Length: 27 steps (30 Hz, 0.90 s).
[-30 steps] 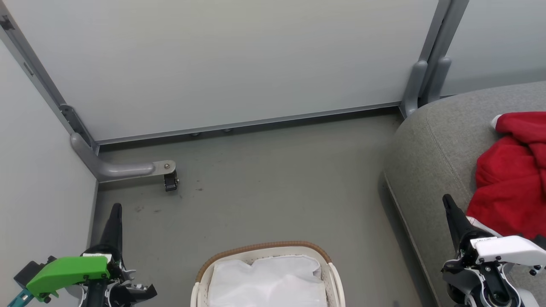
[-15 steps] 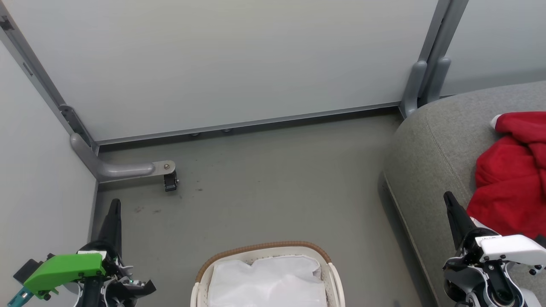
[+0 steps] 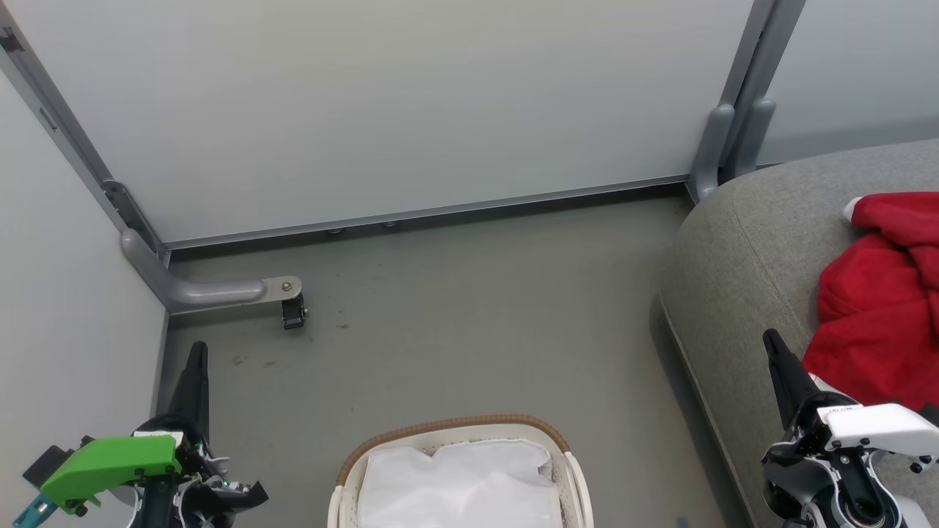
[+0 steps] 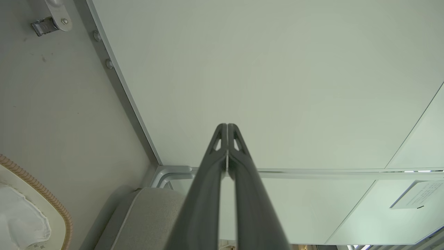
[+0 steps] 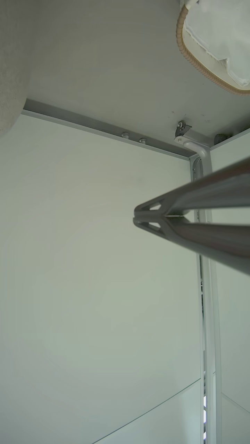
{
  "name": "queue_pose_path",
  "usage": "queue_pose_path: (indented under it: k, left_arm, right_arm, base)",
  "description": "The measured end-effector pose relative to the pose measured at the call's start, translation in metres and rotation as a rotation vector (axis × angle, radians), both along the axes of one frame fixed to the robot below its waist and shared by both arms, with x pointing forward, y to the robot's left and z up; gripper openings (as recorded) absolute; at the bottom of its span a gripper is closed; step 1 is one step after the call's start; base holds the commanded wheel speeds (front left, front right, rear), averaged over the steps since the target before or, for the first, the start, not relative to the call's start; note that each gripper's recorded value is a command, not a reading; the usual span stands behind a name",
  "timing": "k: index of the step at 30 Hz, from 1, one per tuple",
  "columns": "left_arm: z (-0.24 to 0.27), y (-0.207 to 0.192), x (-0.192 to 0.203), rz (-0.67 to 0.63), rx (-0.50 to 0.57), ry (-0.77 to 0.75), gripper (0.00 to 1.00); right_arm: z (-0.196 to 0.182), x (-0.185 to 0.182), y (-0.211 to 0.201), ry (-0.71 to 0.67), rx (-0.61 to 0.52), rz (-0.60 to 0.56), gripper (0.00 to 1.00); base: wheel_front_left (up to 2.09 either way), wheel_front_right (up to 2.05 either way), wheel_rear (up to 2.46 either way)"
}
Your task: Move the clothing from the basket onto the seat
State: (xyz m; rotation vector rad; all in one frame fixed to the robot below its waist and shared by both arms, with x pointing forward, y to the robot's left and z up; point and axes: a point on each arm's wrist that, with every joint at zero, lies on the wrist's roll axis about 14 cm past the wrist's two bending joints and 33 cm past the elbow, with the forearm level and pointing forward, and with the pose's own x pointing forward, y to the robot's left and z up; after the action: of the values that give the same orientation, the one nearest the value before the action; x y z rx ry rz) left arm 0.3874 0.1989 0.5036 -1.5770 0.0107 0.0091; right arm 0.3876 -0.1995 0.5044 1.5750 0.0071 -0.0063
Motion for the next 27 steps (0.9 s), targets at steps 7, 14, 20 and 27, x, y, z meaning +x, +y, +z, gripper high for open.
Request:
queue_pose_path:
  k: [7, 14, 20, 27]
  left_arm:
    - [0.0, 0.0001, 0.0, 0.0, 0.0, 0.0, 0.0]
    - [0.0, 0.0001, 0.0, 0.0, 0.0, 0.0, 0.0]
    - [0.0001, 0.0001, 0.0, 0.0, 0.0, 0.0, 0.0]
    - [0.0001, 0.0001, 0.0, 0.0, 0.0, 0.0, 0.0]
  right_arm:
    - [0.0, 0.0, 0.0, 0.0, 0.0, 0.0, 0.0]
    - [0.0, 0.0, 0.0, 0.0, 0.0, 0.0, 0.0]
    - [0.0, 0.0, 0.0, 0.0, 0.0, 0.0, 0.0]
    - [0.0001, 0.0, 0.0, 0.0, 0.0, 0.0, 0.0]
  base:
    - [0.0, 0.0, 0.0]
    - [0.0, 0.0, 0.0]
    - [0.0, 0.0, 0.0]
    - [0.0, 0.0, 0.0]
